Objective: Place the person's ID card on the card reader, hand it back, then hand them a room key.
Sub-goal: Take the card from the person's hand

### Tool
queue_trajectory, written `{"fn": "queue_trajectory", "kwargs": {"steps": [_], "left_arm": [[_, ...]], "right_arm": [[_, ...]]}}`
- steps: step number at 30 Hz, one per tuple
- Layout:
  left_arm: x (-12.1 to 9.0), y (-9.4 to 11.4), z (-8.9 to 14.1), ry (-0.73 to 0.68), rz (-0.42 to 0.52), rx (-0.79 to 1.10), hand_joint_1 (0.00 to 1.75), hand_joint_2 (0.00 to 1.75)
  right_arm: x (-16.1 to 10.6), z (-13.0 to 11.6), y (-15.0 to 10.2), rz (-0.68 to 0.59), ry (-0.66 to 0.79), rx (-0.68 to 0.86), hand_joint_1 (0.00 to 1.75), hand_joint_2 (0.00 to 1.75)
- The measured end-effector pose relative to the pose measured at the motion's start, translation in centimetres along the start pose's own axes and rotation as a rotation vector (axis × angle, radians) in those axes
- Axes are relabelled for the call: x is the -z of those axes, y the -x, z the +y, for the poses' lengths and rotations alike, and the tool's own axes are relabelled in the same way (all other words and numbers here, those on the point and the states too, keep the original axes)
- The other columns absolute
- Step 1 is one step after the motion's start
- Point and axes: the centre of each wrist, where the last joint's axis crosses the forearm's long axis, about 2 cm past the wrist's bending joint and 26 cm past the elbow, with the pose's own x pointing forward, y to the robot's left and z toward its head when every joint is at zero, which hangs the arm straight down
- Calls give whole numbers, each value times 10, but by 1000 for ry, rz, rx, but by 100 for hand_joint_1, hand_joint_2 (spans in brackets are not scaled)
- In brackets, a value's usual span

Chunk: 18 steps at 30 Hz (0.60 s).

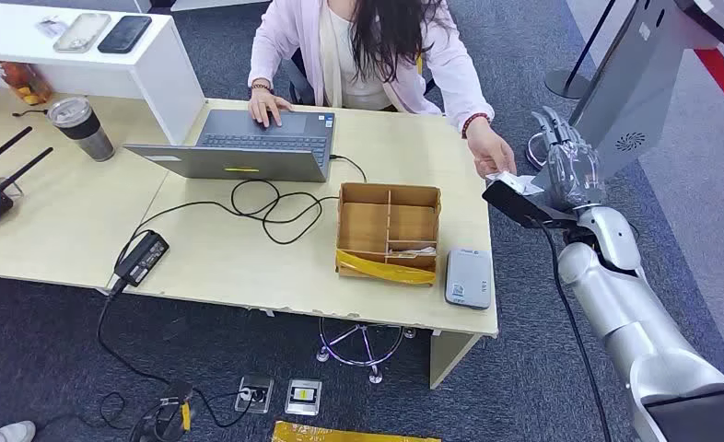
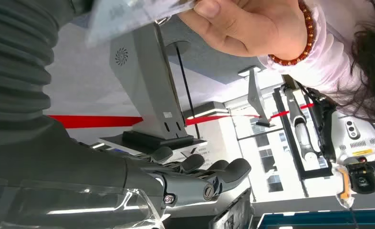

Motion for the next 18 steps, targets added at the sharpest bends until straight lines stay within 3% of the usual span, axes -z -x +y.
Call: {"fn": "queue_trajectory", "kwargs": {"steps": [18], "left_arm": [[0, 0, 1, -4, -6, -24, 0, 0]], "right_arm": [[4, 5, -13, -41, -27, 25, 175, 175]]}}
